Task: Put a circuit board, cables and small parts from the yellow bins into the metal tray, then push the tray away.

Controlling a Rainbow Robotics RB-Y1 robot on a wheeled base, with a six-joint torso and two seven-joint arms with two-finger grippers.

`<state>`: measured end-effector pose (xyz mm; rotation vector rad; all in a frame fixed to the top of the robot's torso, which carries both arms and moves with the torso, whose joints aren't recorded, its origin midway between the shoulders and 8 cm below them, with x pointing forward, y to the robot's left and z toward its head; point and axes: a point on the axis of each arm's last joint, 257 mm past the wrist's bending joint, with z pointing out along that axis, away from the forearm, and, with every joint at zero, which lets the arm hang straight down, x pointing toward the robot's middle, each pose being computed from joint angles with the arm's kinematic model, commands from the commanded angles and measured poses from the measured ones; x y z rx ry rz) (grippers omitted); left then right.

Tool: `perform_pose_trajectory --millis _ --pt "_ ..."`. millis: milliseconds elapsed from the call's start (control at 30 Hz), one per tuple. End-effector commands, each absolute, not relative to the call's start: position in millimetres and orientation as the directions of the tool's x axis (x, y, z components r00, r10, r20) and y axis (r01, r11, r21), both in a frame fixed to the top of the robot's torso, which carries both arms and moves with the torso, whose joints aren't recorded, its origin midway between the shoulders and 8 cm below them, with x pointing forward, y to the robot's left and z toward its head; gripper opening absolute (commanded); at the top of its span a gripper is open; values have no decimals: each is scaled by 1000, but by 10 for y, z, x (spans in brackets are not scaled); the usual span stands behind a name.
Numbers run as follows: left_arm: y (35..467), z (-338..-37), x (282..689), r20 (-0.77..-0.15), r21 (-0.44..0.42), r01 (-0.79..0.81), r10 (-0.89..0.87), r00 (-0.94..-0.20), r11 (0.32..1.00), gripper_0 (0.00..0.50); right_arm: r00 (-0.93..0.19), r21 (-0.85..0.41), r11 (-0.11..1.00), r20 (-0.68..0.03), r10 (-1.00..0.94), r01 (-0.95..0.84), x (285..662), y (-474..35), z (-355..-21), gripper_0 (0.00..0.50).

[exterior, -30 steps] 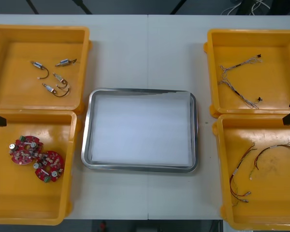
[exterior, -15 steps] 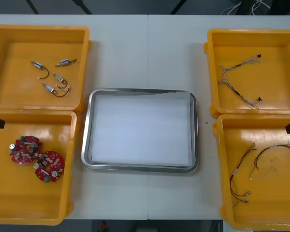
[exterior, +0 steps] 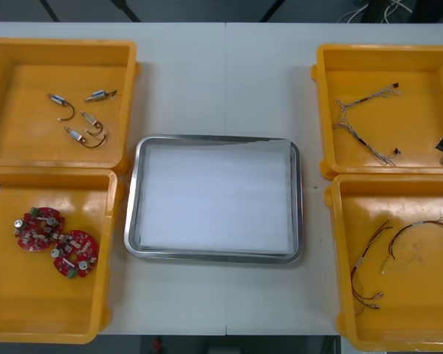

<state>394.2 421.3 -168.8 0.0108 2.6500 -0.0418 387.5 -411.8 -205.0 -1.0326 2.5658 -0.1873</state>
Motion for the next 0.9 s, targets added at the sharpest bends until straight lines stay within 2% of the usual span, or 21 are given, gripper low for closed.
perform_pose_trajectory --millis 33,533,633,900 --pt "4536 -1663 3923 -463 21 -67 -50 -885 998 500 -601 -314 665 -286 -747 -677 3805 -4347 -2043 500" --pt "4737 -1885 3977 -464 58 -100 -61 -884 993 500 -265 -436 347 -240 -934 -830 3847 -4201 -2265 500" --pt "4712 -1955 3975 -460 57 -92 -55 -886 994 500 -220 -453 307 -235 -947 -837 3878 -4147 -2298 500" --pt "4622 -2193 3945 -442 58 -65 -33 -896 996 500 -194 -460 290 -246 -950 -839 3928 -4061 -2379 500"
